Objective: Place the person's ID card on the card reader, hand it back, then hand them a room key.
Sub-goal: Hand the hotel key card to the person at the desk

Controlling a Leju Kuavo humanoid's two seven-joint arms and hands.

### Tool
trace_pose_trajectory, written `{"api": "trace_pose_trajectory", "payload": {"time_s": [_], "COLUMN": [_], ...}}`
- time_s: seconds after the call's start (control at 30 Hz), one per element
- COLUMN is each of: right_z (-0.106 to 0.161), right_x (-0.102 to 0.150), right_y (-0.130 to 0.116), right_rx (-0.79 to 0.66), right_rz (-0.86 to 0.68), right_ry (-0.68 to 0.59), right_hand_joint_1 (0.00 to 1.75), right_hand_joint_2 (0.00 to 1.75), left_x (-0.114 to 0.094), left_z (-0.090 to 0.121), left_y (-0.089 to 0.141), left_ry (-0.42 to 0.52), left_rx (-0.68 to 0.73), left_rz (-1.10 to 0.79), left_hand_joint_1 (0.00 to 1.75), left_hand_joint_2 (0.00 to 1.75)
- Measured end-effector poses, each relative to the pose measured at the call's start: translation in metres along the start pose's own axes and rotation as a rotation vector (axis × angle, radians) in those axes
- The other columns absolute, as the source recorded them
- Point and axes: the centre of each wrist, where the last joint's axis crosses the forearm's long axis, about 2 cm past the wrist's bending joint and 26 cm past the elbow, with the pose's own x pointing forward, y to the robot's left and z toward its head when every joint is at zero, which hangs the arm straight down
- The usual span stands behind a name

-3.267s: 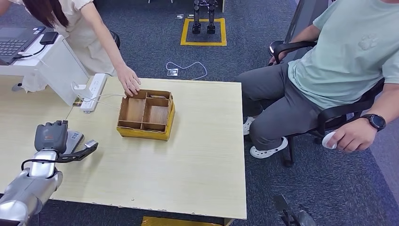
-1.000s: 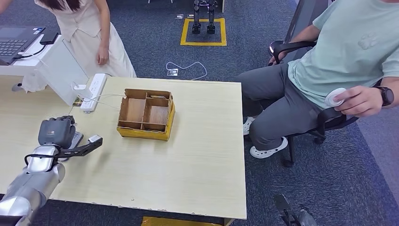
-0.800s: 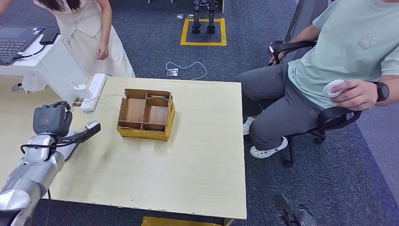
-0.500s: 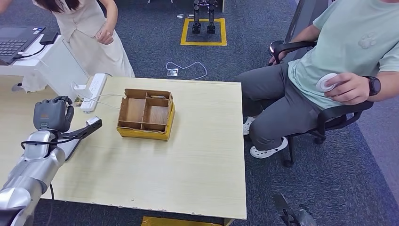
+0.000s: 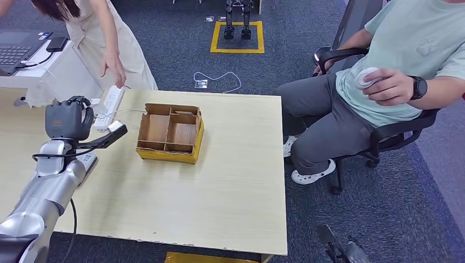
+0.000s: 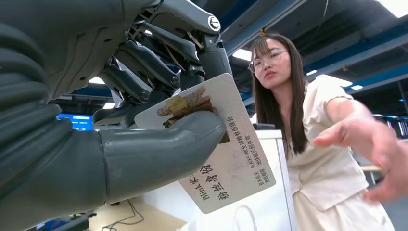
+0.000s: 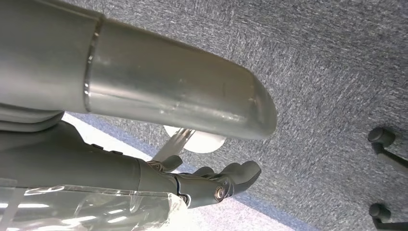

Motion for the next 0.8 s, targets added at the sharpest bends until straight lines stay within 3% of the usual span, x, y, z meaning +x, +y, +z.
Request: {"api": "trace_pose_trajectory", "payload": {"time_s": [0.8], "right_z": [0.000], "right_x": [0.018], "right_y": [0.002], "right_rx": [0.013], "right_rz": [0.025], "right_ry": [-0.043], "right_hand_joint_1": [0.00], "right_hand_joint_2": [0.00], "left_x": [0.033], "left_z": [-0.042], "left_y": [0.024], "left_ry": [-0.021], "left_rx": [0.103], "left_rz": [0.061], "left_hand_joint_1": [1.75], "left_hand_joint_2": [1.75]}}
